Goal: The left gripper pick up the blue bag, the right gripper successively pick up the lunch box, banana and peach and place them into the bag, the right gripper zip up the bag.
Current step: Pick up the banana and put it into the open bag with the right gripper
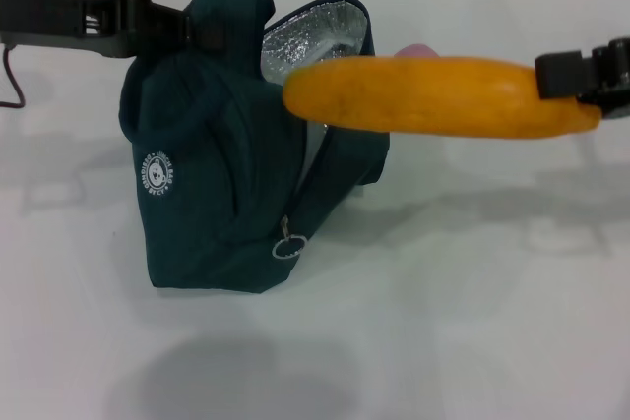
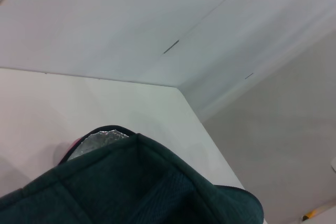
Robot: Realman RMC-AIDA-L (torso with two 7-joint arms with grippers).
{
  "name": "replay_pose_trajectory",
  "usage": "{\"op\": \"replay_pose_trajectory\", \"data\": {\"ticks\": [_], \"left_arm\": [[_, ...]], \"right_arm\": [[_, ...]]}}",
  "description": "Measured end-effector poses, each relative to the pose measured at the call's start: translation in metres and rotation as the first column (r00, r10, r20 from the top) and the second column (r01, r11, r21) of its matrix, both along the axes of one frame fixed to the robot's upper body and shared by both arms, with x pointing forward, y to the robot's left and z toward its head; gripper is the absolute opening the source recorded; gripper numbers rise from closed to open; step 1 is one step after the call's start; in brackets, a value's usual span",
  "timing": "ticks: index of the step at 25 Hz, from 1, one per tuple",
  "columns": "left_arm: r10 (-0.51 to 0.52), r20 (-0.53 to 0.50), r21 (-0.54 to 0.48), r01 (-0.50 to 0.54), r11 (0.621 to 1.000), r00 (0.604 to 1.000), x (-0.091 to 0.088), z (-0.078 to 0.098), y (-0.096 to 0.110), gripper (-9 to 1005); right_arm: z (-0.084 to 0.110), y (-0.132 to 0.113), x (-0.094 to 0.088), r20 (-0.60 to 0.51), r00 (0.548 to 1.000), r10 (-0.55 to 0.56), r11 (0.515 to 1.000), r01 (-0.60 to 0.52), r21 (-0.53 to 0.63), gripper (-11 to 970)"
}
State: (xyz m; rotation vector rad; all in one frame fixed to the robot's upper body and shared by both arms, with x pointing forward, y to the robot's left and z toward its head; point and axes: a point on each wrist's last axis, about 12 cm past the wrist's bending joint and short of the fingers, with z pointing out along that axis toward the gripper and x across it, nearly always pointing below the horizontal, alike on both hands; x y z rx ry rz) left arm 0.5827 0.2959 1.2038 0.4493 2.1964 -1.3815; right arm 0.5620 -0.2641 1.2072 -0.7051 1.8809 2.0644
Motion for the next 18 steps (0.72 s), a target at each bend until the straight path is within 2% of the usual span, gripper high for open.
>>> {"op": "replay_pose_trajectory", "data": {"ticks": [9, 18], "left_arm": [[0.009, -0.006, -0.001, -0.009, 1.0, 1.0, -0.004, -0.004, 0.004, 36], [-0.008, -0.006, -0.011, 0.008, 1.0, 1.0, -0.004, -0.009, 0.003, 36]], "right_arm": [[-0.02, -0.004, -0.004, -0.03, 0.997, -0.069, 0.998, 0.068, -0.005, 428], [-0.039, 0.009, -0.005, -0.073, 0.994, -0.087, 0.996, 0.085, -0.033, 428]]}}
